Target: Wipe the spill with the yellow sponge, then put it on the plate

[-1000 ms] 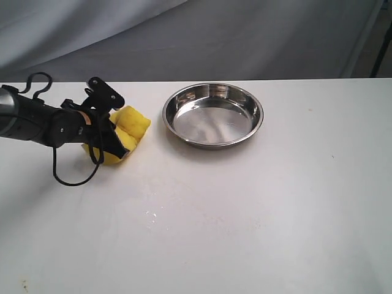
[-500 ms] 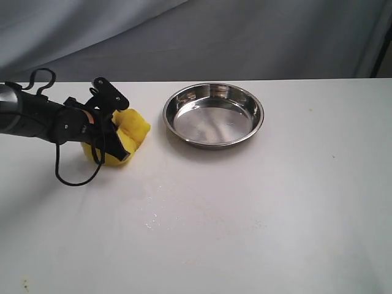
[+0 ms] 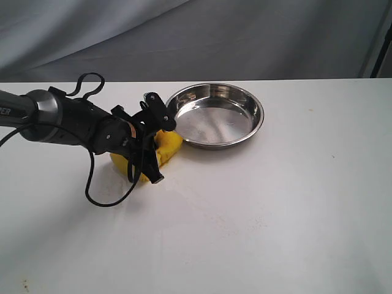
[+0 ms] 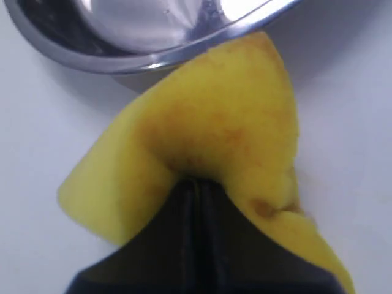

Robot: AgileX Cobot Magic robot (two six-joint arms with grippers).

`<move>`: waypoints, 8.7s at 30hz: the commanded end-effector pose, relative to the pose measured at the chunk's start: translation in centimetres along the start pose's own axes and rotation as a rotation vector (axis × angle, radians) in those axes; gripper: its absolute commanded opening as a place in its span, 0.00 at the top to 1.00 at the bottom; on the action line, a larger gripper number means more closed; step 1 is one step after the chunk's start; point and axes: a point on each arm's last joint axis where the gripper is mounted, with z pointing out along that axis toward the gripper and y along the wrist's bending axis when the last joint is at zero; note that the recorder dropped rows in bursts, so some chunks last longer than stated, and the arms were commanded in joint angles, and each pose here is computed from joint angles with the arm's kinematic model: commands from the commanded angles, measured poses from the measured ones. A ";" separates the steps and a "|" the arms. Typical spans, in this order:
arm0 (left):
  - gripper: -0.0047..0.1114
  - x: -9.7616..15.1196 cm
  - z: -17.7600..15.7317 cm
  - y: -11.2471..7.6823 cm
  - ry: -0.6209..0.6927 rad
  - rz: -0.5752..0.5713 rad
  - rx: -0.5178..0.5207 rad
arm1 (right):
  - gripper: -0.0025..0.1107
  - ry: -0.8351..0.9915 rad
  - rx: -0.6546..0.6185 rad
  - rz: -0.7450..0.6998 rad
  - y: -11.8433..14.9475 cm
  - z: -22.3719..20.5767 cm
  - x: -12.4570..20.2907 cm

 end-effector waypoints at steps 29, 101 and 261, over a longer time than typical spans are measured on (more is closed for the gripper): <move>0.96 -6.6 -13.5 -5.5 -0.074 0.103 0.103 | 0.98 -0.005 -0.002 -0.005 0.0 0.0 0.1; 0.96 -3.9 -5.3 -6.9 -0.030 -0.064 0.286 | 0.98 -0.005 -0.002 -0.006 0.0 0.0 0.1; 0.96 -8.3 -9.1 -13.4 -0.449 -0.101 1.074 | 0.98 -0.005 -0.002 -0.006 0.0 0.0 0.1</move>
